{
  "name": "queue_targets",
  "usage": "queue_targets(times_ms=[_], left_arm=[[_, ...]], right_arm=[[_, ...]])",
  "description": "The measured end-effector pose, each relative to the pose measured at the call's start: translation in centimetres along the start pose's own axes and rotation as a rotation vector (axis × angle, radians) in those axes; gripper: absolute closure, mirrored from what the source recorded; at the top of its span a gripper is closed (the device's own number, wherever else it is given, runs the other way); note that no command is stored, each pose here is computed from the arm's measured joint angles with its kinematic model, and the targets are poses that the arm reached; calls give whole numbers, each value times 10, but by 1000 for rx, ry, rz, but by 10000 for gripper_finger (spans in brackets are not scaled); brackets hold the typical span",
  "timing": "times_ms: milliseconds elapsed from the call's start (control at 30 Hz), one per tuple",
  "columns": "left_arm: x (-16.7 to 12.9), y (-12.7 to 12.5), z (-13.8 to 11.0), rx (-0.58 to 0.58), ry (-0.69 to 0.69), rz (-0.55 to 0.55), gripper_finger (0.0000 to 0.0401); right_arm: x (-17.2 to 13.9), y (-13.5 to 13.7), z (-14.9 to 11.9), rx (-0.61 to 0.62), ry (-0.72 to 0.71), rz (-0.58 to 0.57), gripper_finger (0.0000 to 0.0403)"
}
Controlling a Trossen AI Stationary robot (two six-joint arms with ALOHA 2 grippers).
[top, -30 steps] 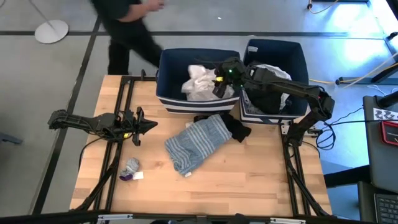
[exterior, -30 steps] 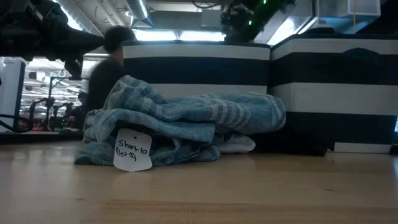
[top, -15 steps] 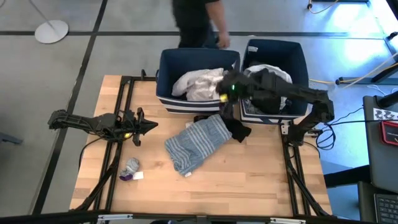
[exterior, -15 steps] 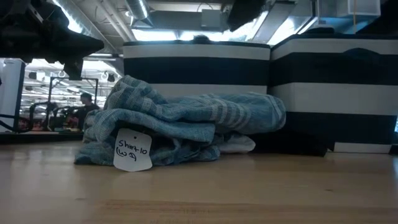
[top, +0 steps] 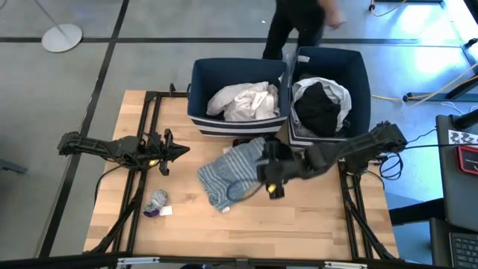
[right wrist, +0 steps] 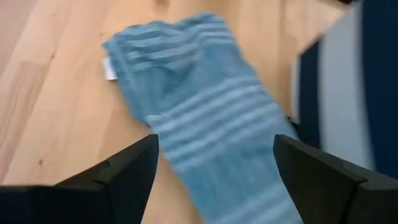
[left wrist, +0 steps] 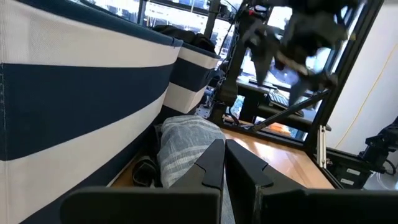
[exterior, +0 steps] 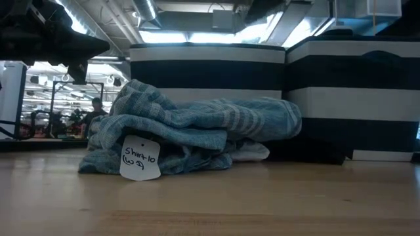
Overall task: Sort clothes
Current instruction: Put the light blue checkered polo into the right blue laundry organizer
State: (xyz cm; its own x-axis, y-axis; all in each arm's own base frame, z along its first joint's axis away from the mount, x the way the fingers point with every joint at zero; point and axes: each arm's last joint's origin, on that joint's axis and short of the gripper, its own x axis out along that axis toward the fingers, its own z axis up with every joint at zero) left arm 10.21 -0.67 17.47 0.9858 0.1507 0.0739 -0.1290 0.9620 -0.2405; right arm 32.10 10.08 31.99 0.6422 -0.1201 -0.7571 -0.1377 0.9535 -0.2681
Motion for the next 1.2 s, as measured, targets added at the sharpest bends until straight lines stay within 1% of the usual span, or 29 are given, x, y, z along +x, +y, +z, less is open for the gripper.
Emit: queue_targets(times_ms=[167,333,433,567,700,833,1000,1067,1200], left_arm=[[0,0,0,0,1,0,397],[0,0,0,14,1,1,397],[0,0,0,14,1,1,397],[0,0,0,11,1,2,397],[0,0,0,0,2,2,397],[0,0,0,1,4,3,397],[0,0,0,6,2,3,397],[0,0,0,8,2,3,397],[0,0,0,4,1,4,397]], right_arm=[[39,34,-27,-67,-100,14,84],[65,52,-48,-127,-252,7,84],[80,58,-58,-141,-271,7,84],[103,66,-61,-138,-285,16,84],[126,75,-65,-174,-304,10,84],[140,81,-66,-179,-320,7,84],[160,82,-68,-255,-303,-30,84],[169,78,-68,-272,-285,-53,84],[189,64,-70,-277,-230,-134,84]])
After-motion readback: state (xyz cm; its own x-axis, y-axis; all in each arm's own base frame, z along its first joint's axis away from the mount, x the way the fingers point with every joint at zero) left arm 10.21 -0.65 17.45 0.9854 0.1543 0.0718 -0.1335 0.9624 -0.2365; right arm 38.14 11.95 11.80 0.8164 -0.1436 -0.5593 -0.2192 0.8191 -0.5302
